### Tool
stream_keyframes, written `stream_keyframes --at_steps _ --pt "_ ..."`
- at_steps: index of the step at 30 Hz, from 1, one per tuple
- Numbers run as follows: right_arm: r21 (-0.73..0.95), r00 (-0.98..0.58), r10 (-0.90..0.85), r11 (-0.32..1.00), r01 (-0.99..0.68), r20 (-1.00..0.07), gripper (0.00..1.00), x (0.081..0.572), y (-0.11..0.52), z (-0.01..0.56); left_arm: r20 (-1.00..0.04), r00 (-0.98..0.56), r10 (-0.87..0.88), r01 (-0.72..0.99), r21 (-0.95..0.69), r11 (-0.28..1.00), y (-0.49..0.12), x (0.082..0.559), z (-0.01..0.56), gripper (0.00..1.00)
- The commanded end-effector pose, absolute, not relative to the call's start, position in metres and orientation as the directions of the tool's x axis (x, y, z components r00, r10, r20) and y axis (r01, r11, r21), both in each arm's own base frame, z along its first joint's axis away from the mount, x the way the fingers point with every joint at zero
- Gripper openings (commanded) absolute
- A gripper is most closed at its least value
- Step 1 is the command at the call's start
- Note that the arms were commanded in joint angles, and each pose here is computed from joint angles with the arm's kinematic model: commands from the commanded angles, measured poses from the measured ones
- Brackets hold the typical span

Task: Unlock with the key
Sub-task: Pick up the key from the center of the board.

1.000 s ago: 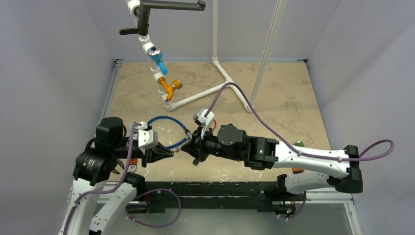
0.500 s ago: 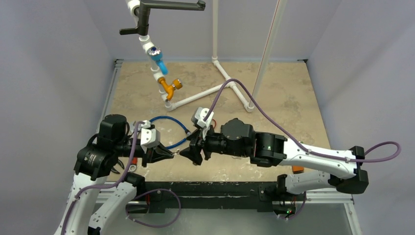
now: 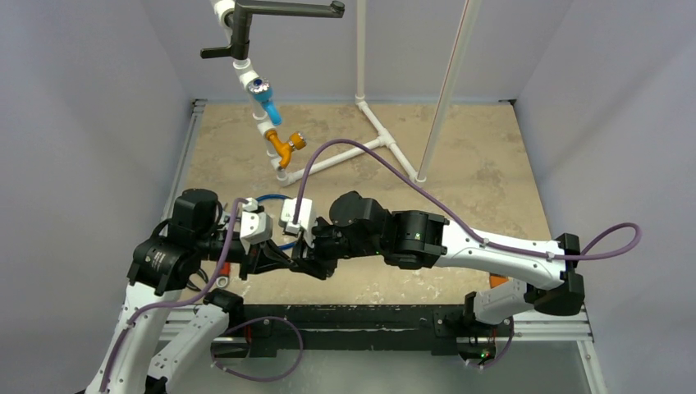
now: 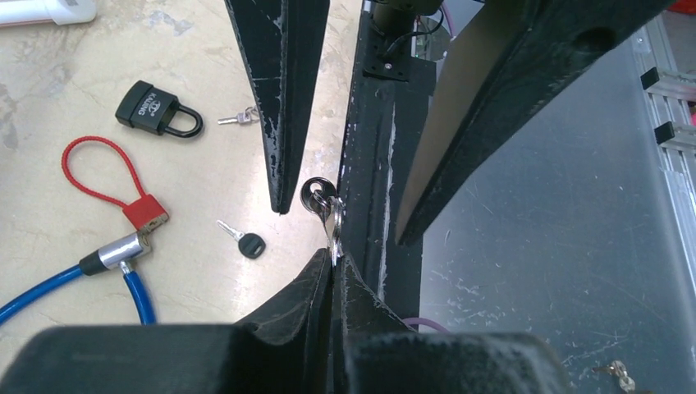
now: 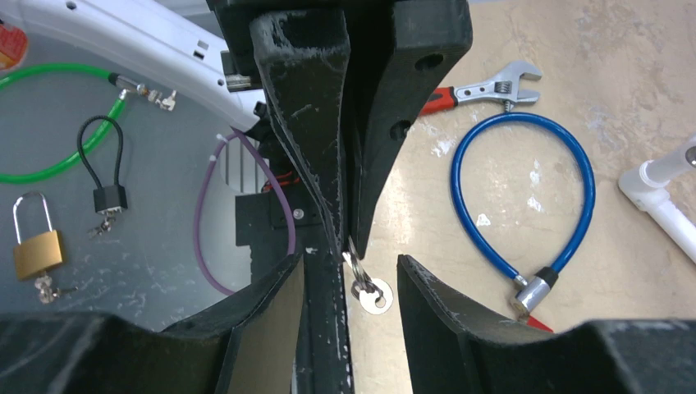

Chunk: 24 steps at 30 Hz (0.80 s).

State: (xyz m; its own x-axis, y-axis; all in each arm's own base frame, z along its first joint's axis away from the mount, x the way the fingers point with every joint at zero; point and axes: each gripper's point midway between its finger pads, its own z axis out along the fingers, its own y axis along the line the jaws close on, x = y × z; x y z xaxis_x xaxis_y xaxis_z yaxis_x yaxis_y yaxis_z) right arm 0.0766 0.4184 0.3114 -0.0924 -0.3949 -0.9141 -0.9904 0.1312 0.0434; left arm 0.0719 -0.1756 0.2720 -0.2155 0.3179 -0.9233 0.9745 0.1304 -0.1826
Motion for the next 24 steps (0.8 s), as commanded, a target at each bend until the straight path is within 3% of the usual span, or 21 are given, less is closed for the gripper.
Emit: stream_keyframes --at_steps 1,9,19,22,23,24 --pt "-0.009 -0.021 -0.37 0.079 -0.997 -0.929 0.44 0.071 0.409 0.332 -0.933 -0.19 0.306 0.981 -0.173 0.083 -0.178 0.064 0.287 0.0" --pt "-0.016 -0.017 -0.399 0.079 -0.997 -0.917 0.31 0.073 0.414 0.321 -0.933 -0.194 0.303 0.981 -0.185 0.058 -0.179 0.06 0.291 0.0" --pt "0.006 -0.047 -0.387 0.106 -0.994 -0.921 0.0 0.075 0.421 0.319 -0.931 -0.192 0.309 0.981 -0.191 0.033 -0.179 0.055 0.293 0.0" --pt "0.013 -0.057 -0.394 0.112 -0.994 -0.917 0.0 0.075 0.421 0.316 -0.93 -0.196 0.31 0.98 -0.198 0.028 -0.18 0.055 0.295 0.0" --pt "0.011 -0.056 -0.393 0.117 -0.993 -0.918 0.0 0.076 0.421 0.316 -0.931 -0.195 0.309 0.98 -0.195 0.029 -0.18 0.055 0.296 0.04" --pt "0.01 -0.059 -0.39 0.128 -0.992 -0.919 0.0 0.077 0.419 0.316 -0.931 -0.193 0.309 0.981 -0.193 0.032 -0.179 0.055 0.296 0.18"
